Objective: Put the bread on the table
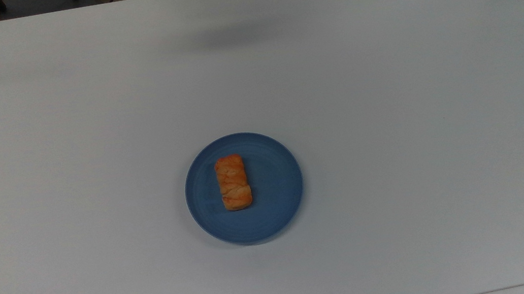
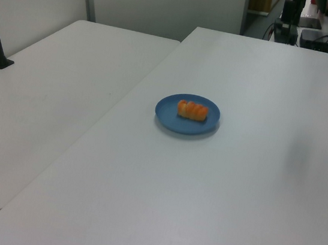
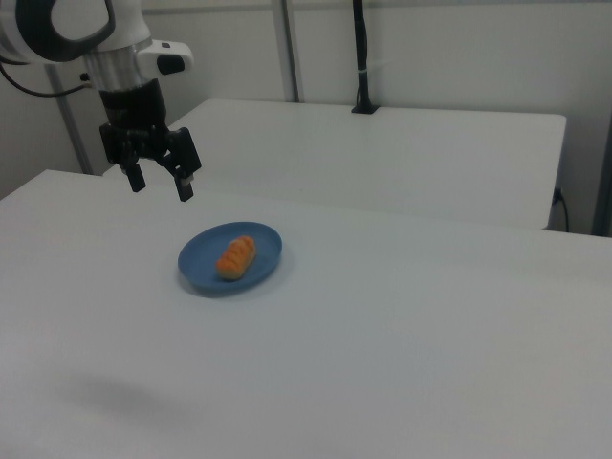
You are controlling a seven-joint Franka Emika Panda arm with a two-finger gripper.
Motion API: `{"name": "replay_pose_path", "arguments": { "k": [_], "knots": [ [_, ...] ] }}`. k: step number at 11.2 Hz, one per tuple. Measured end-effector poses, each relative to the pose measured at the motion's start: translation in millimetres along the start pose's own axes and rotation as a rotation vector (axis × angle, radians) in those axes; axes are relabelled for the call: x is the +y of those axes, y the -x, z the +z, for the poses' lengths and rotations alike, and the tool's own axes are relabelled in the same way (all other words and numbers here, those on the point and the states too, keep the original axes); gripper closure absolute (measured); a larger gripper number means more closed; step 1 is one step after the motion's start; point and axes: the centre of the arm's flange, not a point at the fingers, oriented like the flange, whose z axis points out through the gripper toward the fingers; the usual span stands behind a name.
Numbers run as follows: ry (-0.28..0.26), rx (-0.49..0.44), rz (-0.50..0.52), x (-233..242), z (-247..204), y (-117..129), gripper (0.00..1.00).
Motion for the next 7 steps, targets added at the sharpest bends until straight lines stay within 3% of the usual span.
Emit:
{"name": "replay_pose_path", "arguments": {
  "k": [7],
  "knots": [
    [0.002,-0.014,-0.001,-0.9,7.6,-3.9,0.0]
  ]
}}
